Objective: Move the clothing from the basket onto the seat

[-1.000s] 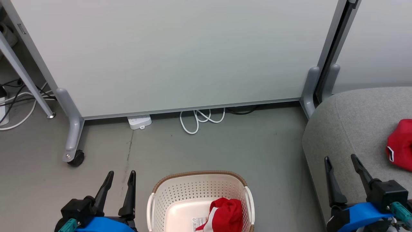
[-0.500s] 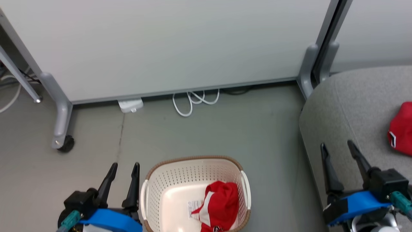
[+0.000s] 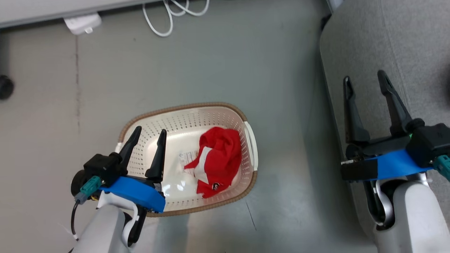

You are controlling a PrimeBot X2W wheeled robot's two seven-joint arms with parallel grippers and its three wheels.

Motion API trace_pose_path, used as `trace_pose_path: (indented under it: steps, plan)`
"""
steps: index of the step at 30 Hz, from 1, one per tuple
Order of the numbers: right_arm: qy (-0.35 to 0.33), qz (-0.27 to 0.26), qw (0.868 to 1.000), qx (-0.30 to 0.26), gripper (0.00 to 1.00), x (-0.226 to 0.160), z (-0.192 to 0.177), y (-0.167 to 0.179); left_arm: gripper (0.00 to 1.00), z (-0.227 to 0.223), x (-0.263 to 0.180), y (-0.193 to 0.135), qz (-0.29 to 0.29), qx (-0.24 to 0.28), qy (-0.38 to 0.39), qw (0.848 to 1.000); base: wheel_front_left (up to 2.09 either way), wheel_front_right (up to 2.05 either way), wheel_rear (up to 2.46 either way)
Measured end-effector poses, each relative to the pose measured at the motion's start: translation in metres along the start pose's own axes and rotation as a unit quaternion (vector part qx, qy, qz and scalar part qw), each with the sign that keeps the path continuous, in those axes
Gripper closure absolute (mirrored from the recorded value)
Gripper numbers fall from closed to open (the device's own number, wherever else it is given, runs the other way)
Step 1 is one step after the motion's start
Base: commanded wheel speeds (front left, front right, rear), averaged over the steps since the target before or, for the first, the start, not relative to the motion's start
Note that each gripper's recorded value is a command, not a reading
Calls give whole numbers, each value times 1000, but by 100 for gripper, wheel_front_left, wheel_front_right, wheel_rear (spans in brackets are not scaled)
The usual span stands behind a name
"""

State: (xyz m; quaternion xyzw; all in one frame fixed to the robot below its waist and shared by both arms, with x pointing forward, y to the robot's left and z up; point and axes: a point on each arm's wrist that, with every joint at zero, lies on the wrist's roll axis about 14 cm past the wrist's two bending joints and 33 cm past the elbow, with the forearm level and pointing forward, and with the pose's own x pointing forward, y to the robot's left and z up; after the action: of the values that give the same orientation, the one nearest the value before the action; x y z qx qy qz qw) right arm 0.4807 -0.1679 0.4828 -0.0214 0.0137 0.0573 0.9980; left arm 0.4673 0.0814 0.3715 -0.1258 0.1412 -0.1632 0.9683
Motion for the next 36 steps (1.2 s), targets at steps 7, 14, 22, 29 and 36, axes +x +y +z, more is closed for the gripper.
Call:
trace_pose_path:
  steps: [7, 14, 22, 29, 36]
  plan:
    - [38, -3, 999, -2, 0, 21, -50, -9, 0, -86, 45, -15, -52, -8, 109, 993, 0, 0, 0]
    - [70, -10, 998, 3, 0, 19, -89, -21, 0, -162, 67, -20, -87, -8, 204, 975, 0, 0, 0]
    - [115, -39, 993, 4, 0, -1, -124, -44, 0, -225, 72, -41, -136, -4, 277, 951, 0, 0, 0]
    - [137, -52, 989, 5, 0, -10, -142, -54, 0, -252, 74, -59, -167, -8, 298, 940, 0, 0, 0]
    - [142, -53, 988, 11, 0, -12, -147, -54, 0, -280, 66, -48, -159, 30, 352, 922, 0, 0, 0]
